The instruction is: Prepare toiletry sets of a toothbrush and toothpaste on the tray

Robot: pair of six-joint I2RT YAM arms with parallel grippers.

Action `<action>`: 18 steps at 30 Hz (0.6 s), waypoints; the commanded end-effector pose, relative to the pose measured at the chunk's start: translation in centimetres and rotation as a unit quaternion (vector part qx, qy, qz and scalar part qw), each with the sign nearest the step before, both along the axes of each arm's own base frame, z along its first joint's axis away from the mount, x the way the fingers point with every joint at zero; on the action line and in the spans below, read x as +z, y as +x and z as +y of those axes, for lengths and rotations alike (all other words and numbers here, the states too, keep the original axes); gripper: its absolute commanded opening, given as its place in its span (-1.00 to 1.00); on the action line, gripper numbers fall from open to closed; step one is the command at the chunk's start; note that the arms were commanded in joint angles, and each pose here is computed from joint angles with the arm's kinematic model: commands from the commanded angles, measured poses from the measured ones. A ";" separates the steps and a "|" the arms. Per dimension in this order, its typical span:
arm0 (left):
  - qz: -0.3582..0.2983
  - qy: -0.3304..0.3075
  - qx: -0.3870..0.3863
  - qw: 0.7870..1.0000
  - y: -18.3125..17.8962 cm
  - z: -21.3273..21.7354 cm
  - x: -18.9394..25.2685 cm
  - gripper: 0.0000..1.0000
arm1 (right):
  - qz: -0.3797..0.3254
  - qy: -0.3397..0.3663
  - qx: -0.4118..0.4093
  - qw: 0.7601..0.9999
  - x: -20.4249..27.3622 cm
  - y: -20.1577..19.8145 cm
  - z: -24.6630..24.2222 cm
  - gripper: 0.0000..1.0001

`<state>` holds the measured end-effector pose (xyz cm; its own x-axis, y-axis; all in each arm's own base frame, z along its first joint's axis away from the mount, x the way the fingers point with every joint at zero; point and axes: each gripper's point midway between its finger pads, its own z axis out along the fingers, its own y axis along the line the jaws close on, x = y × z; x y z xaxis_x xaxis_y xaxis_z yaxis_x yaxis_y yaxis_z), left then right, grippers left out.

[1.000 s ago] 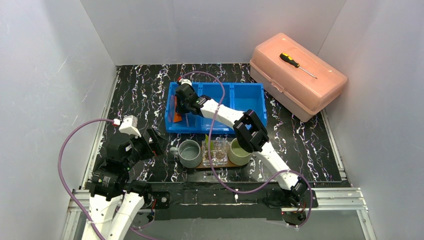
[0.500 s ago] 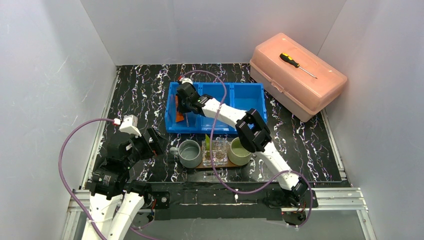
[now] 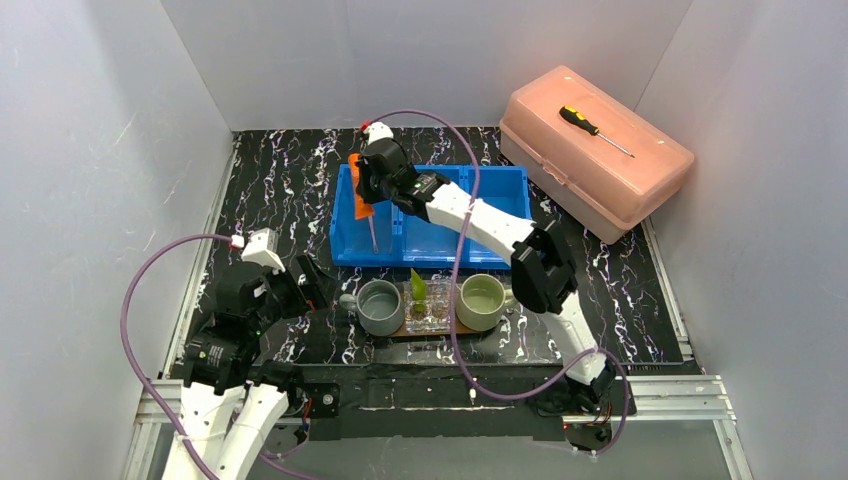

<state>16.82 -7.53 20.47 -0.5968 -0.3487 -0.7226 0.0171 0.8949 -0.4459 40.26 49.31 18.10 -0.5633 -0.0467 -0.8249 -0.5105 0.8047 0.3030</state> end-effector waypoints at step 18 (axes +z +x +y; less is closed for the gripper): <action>0.017 -0.083 -0.166 0.983 -0.9 -5.8 1.8 0.97 | -0.062 0.060 0.196 0.977 13.0 -15.9 -9.2 -0.97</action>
<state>16.73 -11.12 20.83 -0.6836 -0.2876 -0.6708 0.1677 0.8326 -0.5279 28.13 41.03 28.26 -0.4690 -0.1299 -0.8736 -0.7206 0.6282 0.2935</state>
